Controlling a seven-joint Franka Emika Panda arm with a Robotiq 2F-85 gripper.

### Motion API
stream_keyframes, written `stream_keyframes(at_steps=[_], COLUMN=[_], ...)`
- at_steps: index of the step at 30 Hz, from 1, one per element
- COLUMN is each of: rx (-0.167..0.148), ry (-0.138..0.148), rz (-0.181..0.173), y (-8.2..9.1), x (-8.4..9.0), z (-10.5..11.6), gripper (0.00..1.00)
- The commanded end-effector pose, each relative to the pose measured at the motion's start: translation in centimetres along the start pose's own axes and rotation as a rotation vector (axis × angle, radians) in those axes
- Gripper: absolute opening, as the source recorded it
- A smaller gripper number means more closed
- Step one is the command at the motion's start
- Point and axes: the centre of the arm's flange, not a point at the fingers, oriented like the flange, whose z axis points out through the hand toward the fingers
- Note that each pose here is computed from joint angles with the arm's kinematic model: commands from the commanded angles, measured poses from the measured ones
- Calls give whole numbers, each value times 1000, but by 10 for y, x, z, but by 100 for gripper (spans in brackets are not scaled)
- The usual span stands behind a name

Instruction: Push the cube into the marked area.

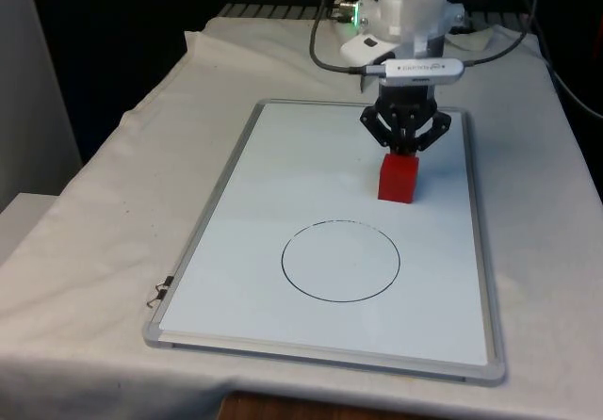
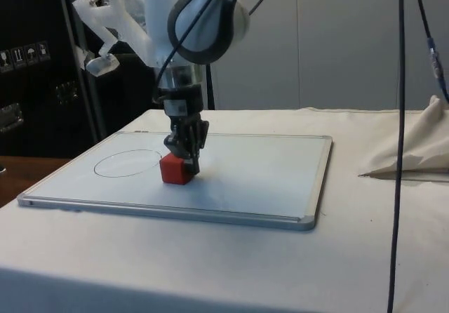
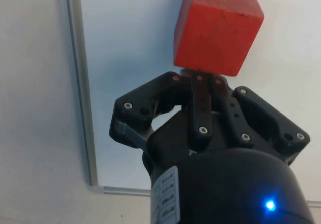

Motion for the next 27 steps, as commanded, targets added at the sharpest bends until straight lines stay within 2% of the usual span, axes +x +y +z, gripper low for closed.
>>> stream_keyframes(at_steps=[1, 2, 11, 12, 13, 17, 20, 21, 22, 27], rx=[-1, 2, 26, 15, 30, 48, 56, 43, 59, 79], ry=[-4, -1, 12, 14, 13, 24, 30, 31, 30, 40], rz=[-1, 0, 17, 12, 20, 36, 43, 42, 47, 73], y=[0, -2, -10, -9, -11, -12, -13, -12, -13, -14], x=[6, 12, 27, 25, 28, 36, 41, 40, 42, 49], z=[0, 0, -2, -2, -1, -3, -3, -3, -3, -2], gripper=[0, 0, 0, 0, 0, 0, 0, 0, 0, 0])
